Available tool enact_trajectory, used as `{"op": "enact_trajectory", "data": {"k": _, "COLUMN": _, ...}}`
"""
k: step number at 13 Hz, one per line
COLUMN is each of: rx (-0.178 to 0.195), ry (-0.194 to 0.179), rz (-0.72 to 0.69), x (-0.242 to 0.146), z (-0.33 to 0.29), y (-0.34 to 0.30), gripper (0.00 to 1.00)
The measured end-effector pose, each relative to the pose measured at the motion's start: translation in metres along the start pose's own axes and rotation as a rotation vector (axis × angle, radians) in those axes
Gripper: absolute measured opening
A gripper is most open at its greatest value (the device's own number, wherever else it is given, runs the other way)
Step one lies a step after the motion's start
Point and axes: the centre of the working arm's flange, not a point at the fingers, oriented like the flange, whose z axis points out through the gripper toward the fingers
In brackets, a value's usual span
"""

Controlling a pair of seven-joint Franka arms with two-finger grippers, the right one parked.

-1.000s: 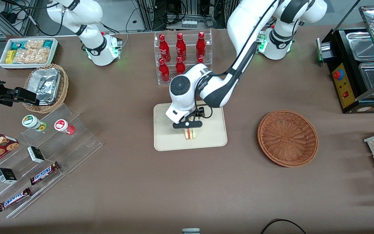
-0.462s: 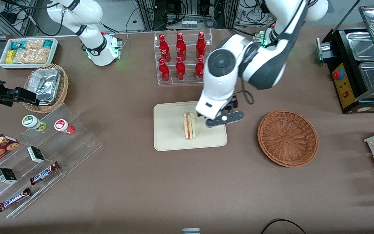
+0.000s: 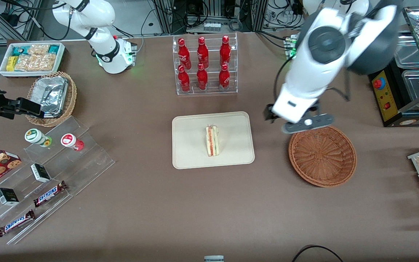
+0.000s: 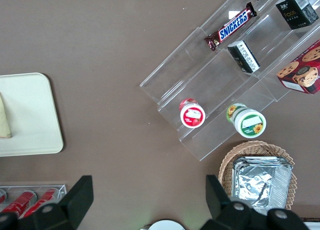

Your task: Place sandwich from basket to tray

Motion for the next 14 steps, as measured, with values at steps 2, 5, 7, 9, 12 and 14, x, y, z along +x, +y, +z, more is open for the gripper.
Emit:
{"op": "enact_trajectory", "data": {"k": 2, "rx": -0.007, "ry": 0.005, "rz": 0.051, "x": -0.003, "z": -0.014, "y": -0.055, "gripper": 1.00}}
{"op": "enact_trajectory", "data": {"k": 5, "rx": -0.047, "ry": 0.001, "rz": 0.103, "x": -0.001, "z": -0.023, "y": -0.113, "gripper": 1.00}}
{"op": "enact_trajectory", "data": {"k": 7, "rx": -0.057, "ry": -0.001, "rz": 0.122, "x": 0.007, "z": -0.024, "y": -0.146, "gripper": 1.00}}
{"op": "enact_trajectory", "data": {"k": 9, "rx": -0.060, "ry": 0.000, "rz": 0.128, "x": 0.017, "z": -0.023, "y": -0.177, "gripper": 1.00}}
{"op": "enact_trajectory", "data": {"k": 12, "rx": -0.066, "ry": 0.012, "rz": 0.122, "x": 0.025, "z": -0.027, "y": -0.210, "gripper": 1.00}}
{"op": "enact_trajectory", "data": {"k": 14, "rx": -0.071, "ry": 0.034, "rz": 0.126, "x": 0.029, "z": -0.037, "y": -0.208, "gripper": 1.00}}
